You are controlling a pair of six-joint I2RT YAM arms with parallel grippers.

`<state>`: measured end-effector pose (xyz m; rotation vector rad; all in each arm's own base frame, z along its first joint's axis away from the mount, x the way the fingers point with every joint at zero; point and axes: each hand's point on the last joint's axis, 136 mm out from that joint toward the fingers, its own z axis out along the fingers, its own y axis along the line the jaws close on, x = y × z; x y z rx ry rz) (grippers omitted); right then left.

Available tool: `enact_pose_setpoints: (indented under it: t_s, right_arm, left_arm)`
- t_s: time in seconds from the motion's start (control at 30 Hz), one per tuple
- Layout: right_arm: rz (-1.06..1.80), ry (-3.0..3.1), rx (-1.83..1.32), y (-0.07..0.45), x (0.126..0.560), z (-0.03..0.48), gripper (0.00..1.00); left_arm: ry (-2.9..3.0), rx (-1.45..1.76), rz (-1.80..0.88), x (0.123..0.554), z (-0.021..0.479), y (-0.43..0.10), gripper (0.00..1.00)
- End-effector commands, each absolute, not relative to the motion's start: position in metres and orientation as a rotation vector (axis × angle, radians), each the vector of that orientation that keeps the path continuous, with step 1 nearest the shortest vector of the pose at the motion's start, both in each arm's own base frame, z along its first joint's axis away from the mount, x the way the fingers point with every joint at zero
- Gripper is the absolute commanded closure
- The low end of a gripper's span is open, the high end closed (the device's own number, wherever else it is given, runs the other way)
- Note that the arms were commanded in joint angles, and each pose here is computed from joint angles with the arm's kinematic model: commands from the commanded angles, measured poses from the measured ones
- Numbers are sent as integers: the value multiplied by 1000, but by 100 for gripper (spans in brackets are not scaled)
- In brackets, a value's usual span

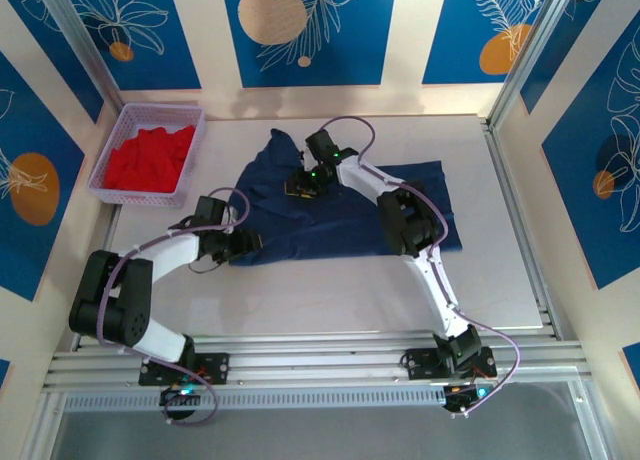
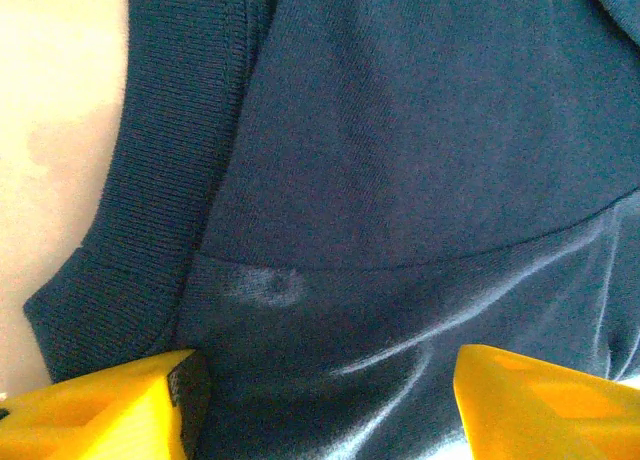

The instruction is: Fold the inside-out t-shirt

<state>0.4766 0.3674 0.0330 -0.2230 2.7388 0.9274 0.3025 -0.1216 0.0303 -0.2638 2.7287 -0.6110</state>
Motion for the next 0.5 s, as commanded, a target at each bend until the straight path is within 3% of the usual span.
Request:
enact_pose_setpoints:
  t_s: [0.0,0.3,0.47]
  right_arm:
    - [928,2774,-242,371,470,28,65]
    - [934,2764,-238,369,474,31,87]
    - [920,2741,-235,364,479,43,89]
  left_arm:
    - [2794,-266,-576,288,17,-115,32]
    - [2768,-244,-507,294,28,-108,32]
    - [2797,-252,-497,289,17,-106,32]
